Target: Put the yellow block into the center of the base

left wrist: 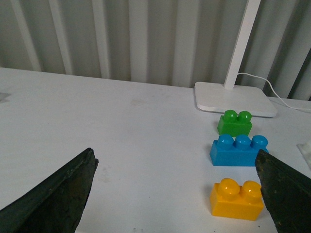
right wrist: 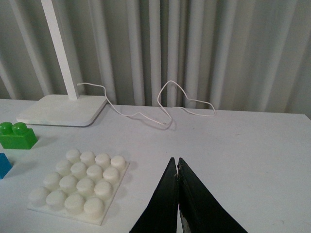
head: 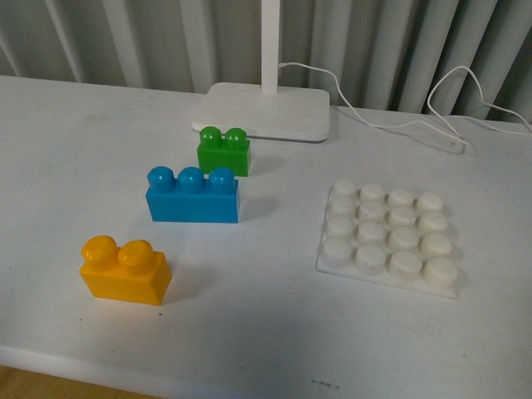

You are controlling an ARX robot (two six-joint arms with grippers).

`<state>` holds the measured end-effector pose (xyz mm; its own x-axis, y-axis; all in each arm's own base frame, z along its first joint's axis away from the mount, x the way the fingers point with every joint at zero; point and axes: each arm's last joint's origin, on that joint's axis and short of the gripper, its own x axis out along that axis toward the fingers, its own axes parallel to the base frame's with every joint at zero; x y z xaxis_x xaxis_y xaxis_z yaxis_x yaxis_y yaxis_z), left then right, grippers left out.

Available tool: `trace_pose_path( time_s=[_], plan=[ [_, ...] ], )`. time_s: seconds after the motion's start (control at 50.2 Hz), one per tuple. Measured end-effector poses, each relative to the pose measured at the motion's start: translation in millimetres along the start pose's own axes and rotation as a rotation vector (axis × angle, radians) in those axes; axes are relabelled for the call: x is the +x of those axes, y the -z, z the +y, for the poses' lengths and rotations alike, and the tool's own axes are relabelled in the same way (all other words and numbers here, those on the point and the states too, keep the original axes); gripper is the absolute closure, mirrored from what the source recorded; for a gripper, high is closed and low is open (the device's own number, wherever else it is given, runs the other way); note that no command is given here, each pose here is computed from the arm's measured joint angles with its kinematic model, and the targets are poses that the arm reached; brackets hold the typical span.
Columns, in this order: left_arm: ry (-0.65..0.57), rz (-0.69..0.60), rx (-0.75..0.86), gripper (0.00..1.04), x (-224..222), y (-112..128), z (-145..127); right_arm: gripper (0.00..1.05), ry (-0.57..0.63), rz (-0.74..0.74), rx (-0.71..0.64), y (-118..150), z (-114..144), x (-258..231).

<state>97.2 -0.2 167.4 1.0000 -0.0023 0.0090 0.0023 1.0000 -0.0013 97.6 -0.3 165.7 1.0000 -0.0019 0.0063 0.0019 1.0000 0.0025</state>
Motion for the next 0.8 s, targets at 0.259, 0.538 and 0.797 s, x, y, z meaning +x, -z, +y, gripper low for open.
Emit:
trace_pose_path(
  time_s=[0.259, 0.538, 0.797],
  plan=[
    [0.0, 0.0, 0.0, 0.06, 0, 0, 0, 0.77, 0.0, 0.002, -0.002, 0, 0, 0],
    [0.186, 0.052, 0.154, 0.06, 27, -28, -4, 0.18, 0.0, 0.002, -0.002, 0, 0, 0],
    [0.588, 0.188, 0.523, 0.06, 76, -53, -20, 0.09, 0.0, 0.003, -0.002, 0, 0, 0]
  ],
)
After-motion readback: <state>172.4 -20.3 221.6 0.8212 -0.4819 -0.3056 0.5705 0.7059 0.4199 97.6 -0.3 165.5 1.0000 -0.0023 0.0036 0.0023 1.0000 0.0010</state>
